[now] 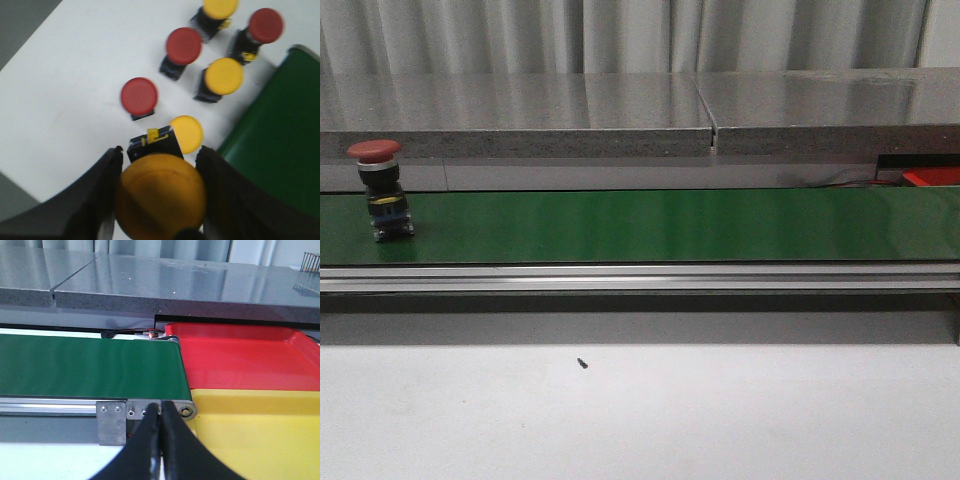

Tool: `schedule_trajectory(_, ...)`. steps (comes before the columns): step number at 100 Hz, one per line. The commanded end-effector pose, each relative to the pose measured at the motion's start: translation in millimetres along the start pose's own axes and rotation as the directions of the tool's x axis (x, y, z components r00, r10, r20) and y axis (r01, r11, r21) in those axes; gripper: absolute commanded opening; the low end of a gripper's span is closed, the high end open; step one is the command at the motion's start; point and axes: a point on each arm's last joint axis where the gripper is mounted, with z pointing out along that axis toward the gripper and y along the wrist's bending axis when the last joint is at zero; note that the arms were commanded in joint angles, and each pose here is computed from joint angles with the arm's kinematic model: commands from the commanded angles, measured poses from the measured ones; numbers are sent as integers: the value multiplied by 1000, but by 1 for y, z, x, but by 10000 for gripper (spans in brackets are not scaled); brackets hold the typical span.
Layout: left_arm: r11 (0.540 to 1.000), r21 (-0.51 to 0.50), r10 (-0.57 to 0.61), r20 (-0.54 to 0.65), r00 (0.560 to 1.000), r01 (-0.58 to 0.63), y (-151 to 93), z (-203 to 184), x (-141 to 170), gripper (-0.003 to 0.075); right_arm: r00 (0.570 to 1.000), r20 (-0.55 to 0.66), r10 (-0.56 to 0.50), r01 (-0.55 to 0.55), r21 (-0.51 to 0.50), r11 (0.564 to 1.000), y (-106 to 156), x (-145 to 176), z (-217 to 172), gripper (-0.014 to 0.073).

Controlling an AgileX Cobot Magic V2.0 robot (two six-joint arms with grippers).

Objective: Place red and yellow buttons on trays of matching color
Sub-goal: 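Grasp a yellow push button from the cluster with the left gripper, then place the yellow button on the belt behind the red one, release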

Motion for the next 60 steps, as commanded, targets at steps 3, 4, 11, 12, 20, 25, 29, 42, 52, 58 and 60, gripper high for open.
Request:
schedule_trajectory(3, 995, 62, 69, 116, 991, -77, -31, -24, -11, 209, 995, 95, -16, 16, 7, 1000, 0, -8, -2, -69)
schedule_trajectory(4, 995, 64, 74, 113, 991, -81, -33, -23, -11, 209, 995, 95, -16, 16, 7, 1000, 0, -8, -2, -69)
schedule_trajectory(11, 988, 90, 117, 103, 988, -127, -51, -18, -11, 209, 995, 95, -16, 16, 7, 1000, 0, -8, -2, -69)
schedule_trajectory(12, 986, 95, 125, 104, 987, -135, -54, -18, -12, 209, 995, 95, -16, 16, 7, 1000, 0, -8, -2, -69)
schedule_trajectory(20, 978, 115, 165, 76, 983, -173, -70, -6, -12, 209, 995, 95, -16, 16, 7, 1000, 0, -8, -2, -69)
schedule_trajectory(25, 973, 126, 186, 59, 981, -193, -79, 2, -13, 209, 995, 95, -16, 16, 7, 1000, 0, -8, -2, -69)
schedule_trajectory(29, 969, 138, 200, 45, 979, -204, -87, 10, -13, 209, 995, 95, -16, 16, 7, 1000, 0, -8, -2, -69)
schedule_trajectory(42, 959, 162, 236, 4, 972, -233, -106, 28, -14, 209, 995, 95, -16, 16, 7, 1000, 0, -8, -2, -69)
schedule_trajectory(52, 956, 166, 252, -33, 967, -243, -112, 41, -13, 213, 995, 95, -16, 16, 7, 1000, 0, -8, -2, -69)
schedule_trajectory(58, 955, 168, 256, -51, 965, -244, -115, 48, -12, 218, 995, 95, -16, 16, 7, 1000, 0, -8, -2, -69)
schedule_trajectory(60, 955, 167, 258, -57, 964, -246, -115, 50, -12, 223, 995, 95, -16, 16, 7, 1000, 0, -8, -2, -69)
